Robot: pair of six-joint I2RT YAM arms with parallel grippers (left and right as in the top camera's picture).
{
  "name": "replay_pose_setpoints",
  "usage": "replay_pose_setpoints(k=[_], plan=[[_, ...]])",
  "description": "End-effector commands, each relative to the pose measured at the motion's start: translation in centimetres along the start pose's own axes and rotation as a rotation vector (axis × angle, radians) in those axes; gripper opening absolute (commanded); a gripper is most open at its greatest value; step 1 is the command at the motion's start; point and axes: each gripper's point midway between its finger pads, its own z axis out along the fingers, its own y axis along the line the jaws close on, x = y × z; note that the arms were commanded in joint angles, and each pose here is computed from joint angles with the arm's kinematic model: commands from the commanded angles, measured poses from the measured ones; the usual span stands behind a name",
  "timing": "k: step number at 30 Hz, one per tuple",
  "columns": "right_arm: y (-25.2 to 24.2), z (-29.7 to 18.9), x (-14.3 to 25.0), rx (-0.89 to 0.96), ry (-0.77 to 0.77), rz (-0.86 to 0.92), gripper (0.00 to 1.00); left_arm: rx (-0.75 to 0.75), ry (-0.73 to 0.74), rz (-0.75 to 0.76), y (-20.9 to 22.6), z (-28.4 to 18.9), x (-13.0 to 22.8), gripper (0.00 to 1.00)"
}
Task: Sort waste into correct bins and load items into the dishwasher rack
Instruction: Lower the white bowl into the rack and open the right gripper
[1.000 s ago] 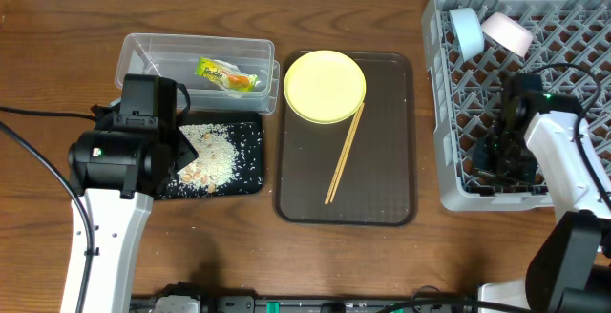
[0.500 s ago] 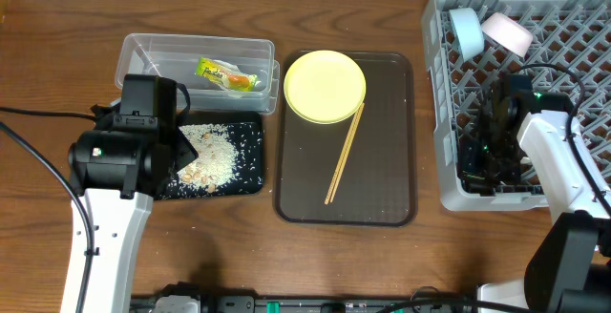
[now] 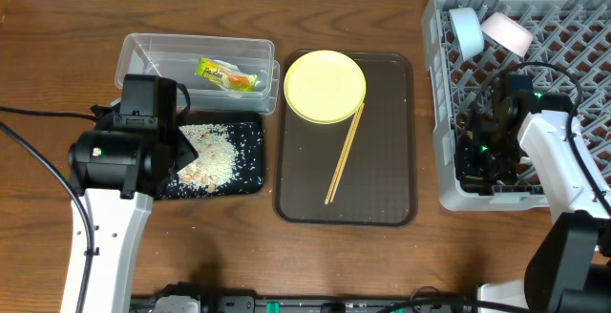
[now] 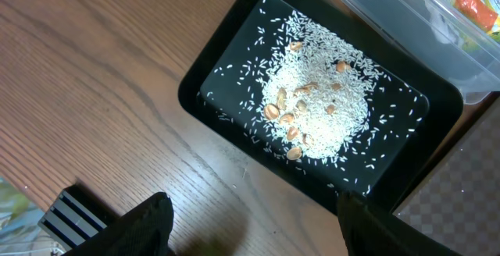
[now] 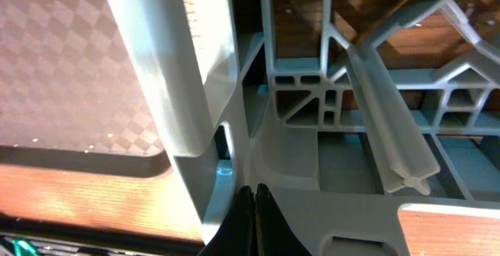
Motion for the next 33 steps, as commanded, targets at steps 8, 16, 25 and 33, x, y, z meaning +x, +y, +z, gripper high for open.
replay_pose_setpoints(k=[8,16,25,33], plan=[[2.1,0.1,0.4,-0.117,0.018,-0.046,0.01,-0.010,-0.010,-0.002,0.2,-0.1,-0.3,0.71],[2.0,0.1,1.2,-0.108,0.050,-0.036,0.01,-0.010,-0.010,-0.002,0.2,-0.1,-0.3,0.71],[0.6,0.1,2.0,-0.024,0.086,0.042,0.01,-0.010,-0.010,-0.002,0.2,-0.1,-0.3,0.71],[0.6,0.1,1.3,-0.025,0.057,0.048,0.04,-0.010,-0.010,-0.002,0.2,-0.1,-0.3,0.70]])
